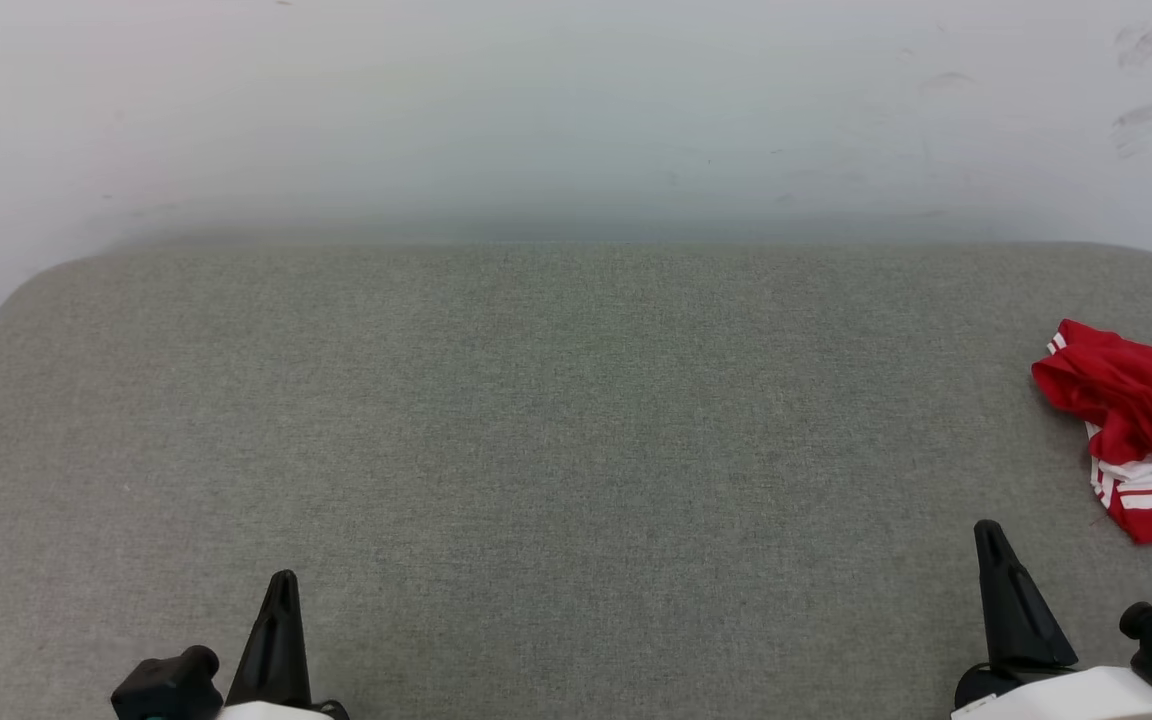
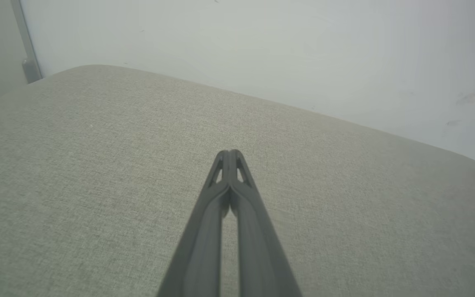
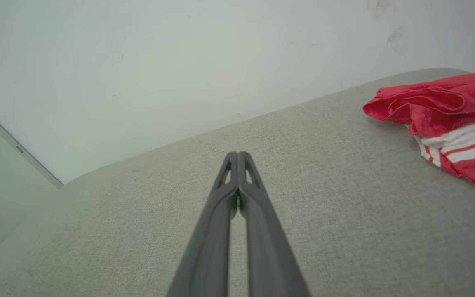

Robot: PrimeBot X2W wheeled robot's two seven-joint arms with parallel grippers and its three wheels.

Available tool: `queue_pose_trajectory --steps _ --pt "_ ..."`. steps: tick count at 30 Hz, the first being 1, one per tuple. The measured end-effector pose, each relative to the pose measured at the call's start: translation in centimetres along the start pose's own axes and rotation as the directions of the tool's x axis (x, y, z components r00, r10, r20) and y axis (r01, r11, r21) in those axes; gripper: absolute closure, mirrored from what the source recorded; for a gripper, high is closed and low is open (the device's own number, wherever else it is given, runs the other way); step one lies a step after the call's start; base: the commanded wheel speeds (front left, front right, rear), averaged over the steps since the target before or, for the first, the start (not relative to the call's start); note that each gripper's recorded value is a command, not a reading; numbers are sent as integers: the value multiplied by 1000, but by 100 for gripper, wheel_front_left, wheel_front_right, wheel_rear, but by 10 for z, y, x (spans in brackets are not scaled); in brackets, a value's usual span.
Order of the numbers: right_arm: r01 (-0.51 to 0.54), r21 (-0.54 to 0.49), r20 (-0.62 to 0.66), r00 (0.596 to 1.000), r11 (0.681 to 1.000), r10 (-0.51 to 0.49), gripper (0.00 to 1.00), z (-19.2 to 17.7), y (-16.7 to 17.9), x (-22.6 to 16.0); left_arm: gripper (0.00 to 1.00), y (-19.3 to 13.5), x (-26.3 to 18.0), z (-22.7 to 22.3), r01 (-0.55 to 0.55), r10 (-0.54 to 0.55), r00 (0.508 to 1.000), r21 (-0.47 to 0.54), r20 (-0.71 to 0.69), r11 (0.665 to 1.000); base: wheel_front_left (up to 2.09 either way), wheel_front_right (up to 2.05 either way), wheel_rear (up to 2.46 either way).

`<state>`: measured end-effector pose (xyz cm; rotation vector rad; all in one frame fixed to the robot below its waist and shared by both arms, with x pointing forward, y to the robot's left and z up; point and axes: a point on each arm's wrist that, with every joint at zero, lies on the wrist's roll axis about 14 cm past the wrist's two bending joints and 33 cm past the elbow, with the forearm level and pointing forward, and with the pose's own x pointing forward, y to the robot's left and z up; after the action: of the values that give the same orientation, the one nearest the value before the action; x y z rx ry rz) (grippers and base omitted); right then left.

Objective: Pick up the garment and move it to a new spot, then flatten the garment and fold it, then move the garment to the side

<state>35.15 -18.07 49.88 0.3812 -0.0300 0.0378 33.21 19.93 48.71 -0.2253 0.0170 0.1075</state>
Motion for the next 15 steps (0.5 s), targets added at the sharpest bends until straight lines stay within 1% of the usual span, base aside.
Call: queue_pose_trajectory --steps 7,15 --pt "21 119 -6 1000 993 -20 100 0 -4 3 100 2 6 -3 -11 7 1000 -133 -29 991 0 0 0" --pt "39 241 -13 999 970 -37 100 0 -7 7 100 3 12 -6 -21 6 998 -269 -55 963 0 0 0"
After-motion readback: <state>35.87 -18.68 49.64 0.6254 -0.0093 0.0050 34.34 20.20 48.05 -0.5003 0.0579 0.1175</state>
